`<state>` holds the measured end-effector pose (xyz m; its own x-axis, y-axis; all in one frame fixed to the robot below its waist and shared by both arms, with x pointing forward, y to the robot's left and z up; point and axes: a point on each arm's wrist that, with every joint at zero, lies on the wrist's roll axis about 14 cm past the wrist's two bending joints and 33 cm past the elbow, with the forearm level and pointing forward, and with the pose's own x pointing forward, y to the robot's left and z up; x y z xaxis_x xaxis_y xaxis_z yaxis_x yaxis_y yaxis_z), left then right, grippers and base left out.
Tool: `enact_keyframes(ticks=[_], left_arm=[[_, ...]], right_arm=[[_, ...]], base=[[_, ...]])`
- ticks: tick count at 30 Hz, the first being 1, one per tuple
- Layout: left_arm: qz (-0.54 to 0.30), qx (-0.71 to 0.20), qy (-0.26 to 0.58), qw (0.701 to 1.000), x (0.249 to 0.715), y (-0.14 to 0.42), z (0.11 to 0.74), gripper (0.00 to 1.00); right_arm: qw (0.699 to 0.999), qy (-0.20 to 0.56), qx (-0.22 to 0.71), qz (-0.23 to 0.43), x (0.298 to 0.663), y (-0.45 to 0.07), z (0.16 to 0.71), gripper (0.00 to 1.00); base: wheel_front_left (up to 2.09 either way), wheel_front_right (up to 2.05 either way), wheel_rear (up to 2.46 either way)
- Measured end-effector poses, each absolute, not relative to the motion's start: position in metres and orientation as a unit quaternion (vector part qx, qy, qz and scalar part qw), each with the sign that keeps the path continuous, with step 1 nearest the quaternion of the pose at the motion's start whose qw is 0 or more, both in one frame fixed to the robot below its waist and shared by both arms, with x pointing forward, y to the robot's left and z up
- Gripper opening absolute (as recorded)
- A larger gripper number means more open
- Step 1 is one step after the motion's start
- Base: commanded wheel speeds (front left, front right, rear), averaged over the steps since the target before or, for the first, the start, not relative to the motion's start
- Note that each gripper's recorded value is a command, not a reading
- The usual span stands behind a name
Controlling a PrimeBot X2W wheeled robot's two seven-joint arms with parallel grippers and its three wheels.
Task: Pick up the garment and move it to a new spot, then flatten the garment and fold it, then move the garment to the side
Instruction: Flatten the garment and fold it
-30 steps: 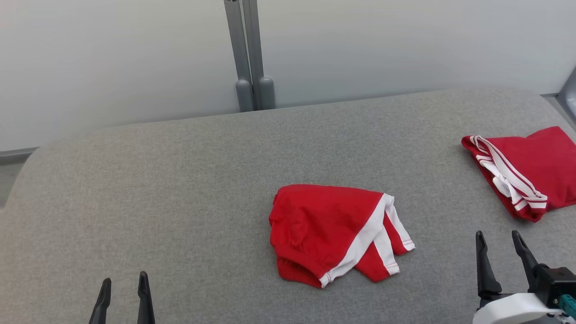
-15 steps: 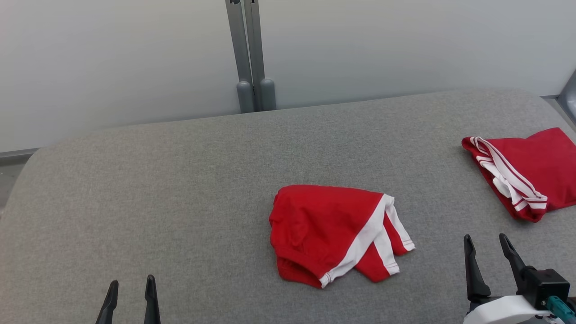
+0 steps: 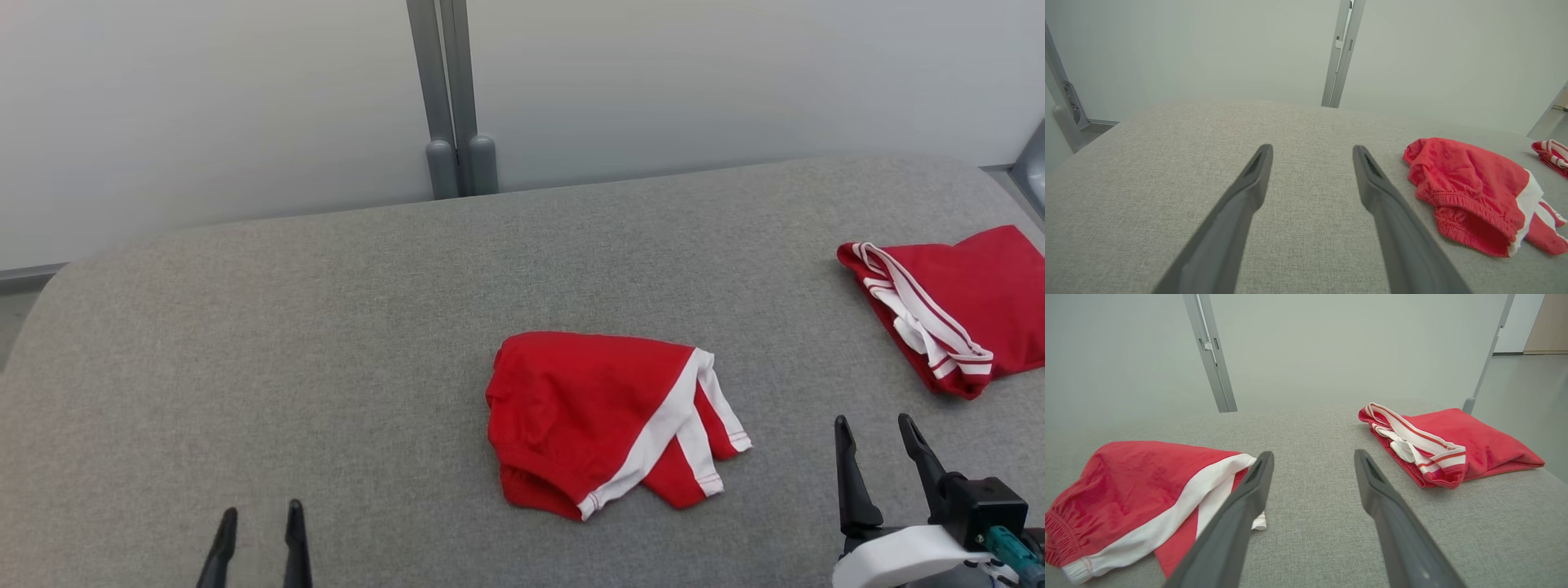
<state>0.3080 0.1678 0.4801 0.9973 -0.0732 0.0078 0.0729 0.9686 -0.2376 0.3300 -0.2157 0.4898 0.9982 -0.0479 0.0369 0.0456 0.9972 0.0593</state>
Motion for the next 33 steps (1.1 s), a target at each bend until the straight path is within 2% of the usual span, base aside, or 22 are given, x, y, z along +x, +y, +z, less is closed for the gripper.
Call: enact_keyframes(ticks=[6,11,16,22,28,33], left_arm=[[-0.143,-0.17,0.015,0.975,0.311,0.091,0.482,1.0],[-0.273,-0.178,0.139,0.935,0.29,0.006,0.453,1.0],[-0.345,-0.182,0.222,0.894,0.285,-0.036,0.437,1.0],[-0.384,-0.183,0.265,0.865,0.286,-0.061,0.422,1.0],[-0.358,-0.166,0.262,0.881,0.307,-0.052,0.406,1.0],[-0.359,-0.163,0.266,0.88,0.313,-0.053,0.399,1.0]], right_arm=[[0.999,0.007,0.043,0.006,0.343,-0.196,0.475,1.0],[0.995,0.085,0.028,0.047,0.361,-0.182,0.446,1.0],[0.988,0.143,0.024,0.058,0.382,-0.18,0.427,1.0],[0.977,0.199,0.024,0.079,0.384,-0.169,0.398,1.0],[0.973,0.214,0.025,0.088,0.378,-0.166,0.387,1.0],[0.972,0.215,0.025,0.093,0.375,-0.164,0.385,1.0]], base=[[0.0,0.0,0.0],[0.0,0.0,0.0],[0.0,0.0,0.0],[0.0,0.0,0.0],[0.0,0.0,0.0],[0.0,0.0,0.0]])
